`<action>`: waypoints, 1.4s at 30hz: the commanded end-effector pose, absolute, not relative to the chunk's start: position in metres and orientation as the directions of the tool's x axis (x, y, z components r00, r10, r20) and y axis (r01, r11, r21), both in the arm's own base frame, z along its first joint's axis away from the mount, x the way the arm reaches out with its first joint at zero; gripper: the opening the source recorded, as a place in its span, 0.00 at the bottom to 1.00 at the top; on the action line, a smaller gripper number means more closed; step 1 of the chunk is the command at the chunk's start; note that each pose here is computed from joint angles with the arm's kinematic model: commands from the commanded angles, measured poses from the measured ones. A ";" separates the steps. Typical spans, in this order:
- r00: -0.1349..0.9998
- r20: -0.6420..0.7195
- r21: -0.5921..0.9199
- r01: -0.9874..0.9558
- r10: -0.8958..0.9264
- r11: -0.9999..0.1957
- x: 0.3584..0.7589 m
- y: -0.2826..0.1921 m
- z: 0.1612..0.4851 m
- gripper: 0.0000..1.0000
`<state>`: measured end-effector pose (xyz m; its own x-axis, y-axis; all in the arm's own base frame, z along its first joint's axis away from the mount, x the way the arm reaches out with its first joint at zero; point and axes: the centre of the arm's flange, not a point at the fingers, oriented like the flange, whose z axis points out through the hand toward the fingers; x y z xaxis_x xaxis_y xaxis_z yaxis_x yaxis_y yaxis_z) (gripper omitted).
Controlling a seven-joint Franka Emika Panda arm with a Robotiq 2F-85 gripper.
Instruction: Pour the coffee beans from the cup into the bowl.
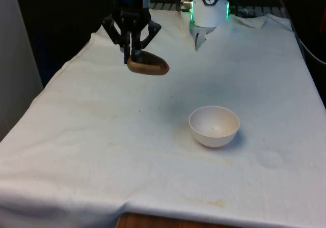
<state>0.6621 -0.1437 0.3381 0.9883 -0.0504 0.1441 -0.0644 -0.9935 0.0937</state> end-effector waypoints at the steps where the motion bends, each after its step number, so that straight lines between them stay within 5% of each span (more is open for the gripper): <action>1: 0.989 0.138 0.110 -0.066 -0.051 -0.992 0.664 -0.139 0.338 0.00; 42: 0.988 0.138 0.277 0.031 0.071 -0.960 0.680 -0.058 0.337 0.00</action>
<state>0.6793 -0.0580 0.3363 0.9884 0.0718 0.1340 0.0329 -0.9615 0.2729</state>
